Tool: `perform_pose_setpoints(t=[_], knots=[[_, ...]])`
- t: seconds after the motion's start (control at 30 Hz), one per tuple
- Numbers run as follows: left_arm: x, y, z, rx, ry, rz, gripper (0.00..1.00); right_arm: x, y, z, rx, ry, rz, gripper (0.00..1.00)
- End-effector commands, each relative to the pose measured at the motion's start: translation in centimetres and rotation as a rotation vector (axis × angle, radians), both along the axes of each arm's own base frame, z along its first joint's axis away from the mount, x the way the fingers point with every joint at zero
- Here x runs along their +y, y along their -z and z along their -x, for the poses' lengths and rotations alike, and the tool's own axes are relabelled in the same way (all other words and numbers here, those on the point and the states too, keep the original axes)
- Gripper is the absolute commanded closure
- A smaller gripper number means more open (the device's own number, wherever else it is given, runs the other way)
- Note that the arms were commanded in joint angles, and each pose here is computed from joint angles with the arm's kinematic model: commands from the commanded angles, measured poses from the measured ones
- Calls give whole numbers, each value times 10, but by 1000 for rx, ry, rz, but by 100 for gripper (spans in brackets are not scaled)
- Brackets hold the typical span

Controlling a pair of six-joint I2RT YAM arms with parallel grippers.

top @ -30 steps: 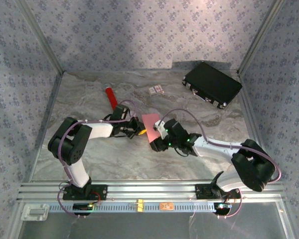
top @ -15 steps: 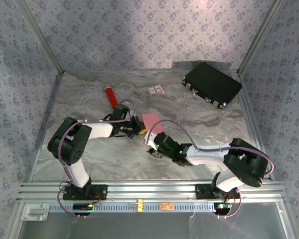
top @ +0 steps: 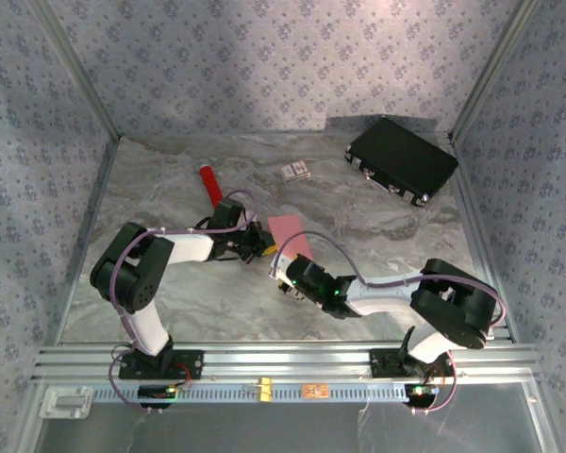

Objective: Fold a paper plane with a square sheet of paper (pick it up from the middle)
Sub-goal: Third fold the triangle at the center of the table.

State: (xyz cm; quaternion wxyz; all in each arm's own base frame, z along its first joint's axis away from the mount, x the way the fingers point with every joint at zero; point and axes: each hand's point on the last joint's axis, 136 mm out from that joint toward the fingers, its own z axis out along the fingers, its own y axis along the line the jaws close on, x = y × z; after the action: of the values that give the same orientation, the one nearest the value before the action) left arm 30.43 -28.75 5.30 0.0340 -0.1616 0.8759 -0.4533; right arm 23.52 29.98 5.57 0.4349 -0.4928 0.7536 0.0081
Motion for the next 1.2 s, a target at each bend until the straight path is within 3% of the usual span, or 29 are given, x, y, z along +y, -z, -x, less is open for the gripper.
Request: perform_pose_setpoints(t=[0.0, 0.13, 0.33, 0.5, 0.8, 0.97, 1.07, 1.17], knots=[[-4, -18, -3, -43, 18, 40, 100, 1, 8, 5, 1, -36, 15, 45], [-5, -19, -4, -44, 23, 42, 100, -1, 8, 1, -13, -12, 18, 48], [-5, -19, -3, -43, 20, 41, 100, -2, 4, -3, -39, 3, 19, 66], [-4, -19, -3, -44, 18, 41, 100, -3, 0, -2, -46, 5, 5, 71], [-5, -19, -5, -46, 18, 41, 100, -8, -5, -2, -44, 19, 0, 91], [-4, -20, -5, -47, 16, 39, 100, -6, -7, -1, -29, 19, -13, 96], [-2, -20, -5, -48, 8, 23, 89, -8, -8, -1, -2, 32, -24, 97], [5, -23, -6, -67, -13, -12, 72, -6, -6, 5, 100, 24, -66, 97]])
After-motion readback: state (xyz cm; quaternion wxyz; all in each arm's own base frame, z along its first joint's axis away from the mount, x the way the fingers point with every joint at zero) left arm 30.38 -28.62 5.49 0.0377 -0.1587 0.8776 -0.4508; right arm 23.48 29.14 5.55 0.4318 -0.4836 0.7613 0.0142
